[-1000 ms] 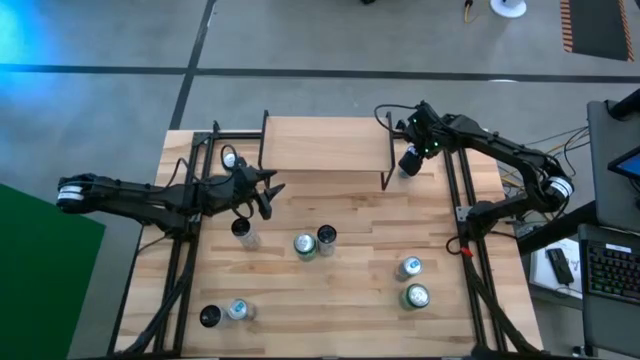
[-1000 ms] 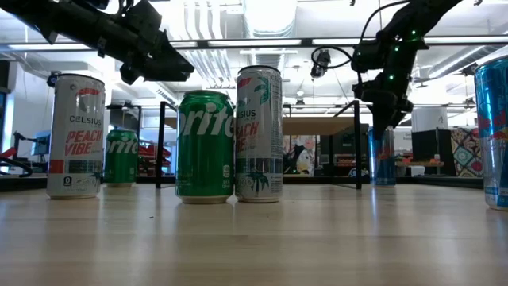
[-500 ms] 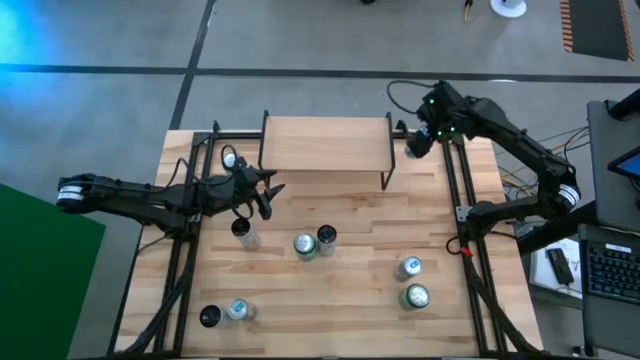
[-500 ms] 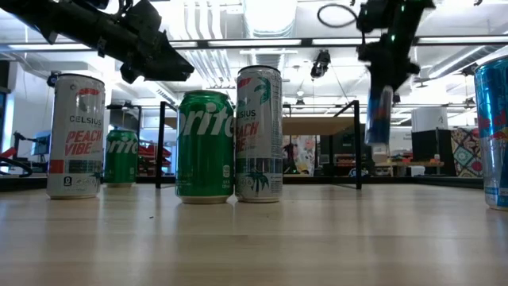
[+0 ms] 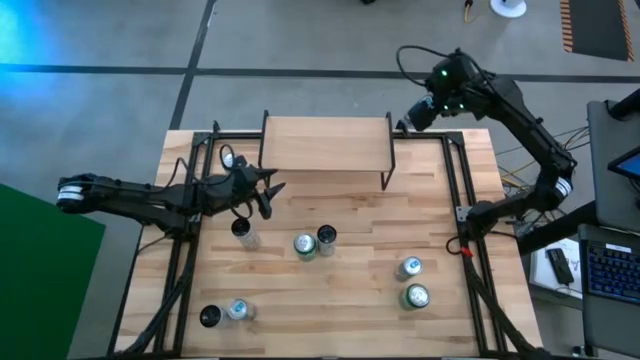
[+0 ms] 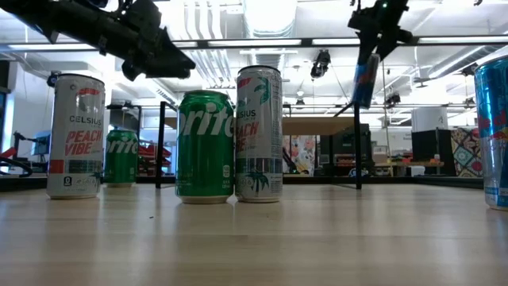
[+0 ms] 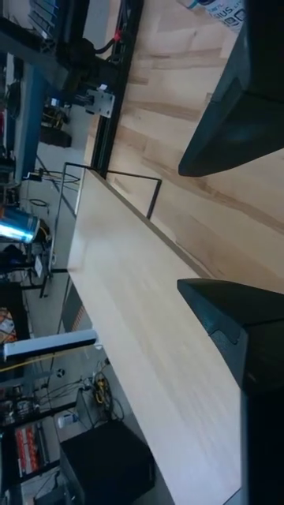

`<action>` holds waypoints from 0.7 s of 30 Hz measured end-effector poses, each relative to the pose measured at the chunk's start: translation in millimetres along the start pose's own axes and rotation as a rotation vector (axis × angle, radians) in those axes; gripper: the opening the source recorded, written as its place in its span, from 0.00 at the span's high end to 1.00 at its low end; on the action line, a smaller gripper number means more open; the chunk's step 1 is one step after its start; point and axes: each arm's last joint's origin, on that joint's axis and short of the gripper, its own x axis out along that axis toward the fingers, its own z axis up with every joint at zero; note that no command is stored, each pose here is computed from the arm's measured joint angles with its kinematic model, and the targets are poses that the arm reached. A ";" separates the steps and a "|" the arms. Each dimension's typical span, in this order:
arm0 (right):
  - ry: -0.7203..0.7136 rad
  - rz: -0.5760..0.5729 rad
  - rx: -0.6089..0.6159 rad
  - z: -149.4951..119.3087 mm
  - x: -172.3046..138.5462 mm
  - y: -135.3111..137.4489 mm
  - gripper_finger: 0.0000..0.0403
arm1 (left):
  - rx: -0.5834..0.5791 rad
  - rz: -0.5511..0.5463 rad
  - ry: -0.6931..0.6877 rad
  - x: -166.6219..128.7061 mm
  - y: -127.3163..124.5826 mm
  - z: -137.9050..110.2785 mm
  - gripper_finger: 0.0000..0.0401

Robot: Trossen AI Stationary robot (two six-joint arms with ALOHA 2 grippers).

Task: Sort soda cans
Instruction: Put the top right blue soda can on the shelf

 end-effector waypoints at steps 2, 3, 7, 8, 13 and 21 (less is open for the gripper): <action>0.024 0.000 -0.004 8.0 5.2 1.7 0.40 | 0.007 -0.001 -0.007 0.0 -0.1 0.8 0.48; 0.039 0.000 -0.007 12.1 7.4 2.3 0.40 | 0.015 -0.001 -0.010 0.0 -0.1 1.1 0.48; 0.082 -0.001 -0.018 31.5 13.0 4.2 0.40 | 0.027 -0.002 -0.021 0.0 -0.2 2.2 0.48; 0.089 -0.001 -0.024 36.6 14.0 4.6 0.40 | 0.029 -0.002 -0.025 0.0 -0.3 2.7 0.48; 0.101 0.004 -0.035 57.8 17.3 6.2 0.40 | 0.037 -0.001 -0.027 0.1 -0.1 2.9 0.48; 0.172 0.114 -0.108 77.5 35.5 29.6 0.40 | 0.037 0.000 -0.027 0.1 0.0 2.8 0.48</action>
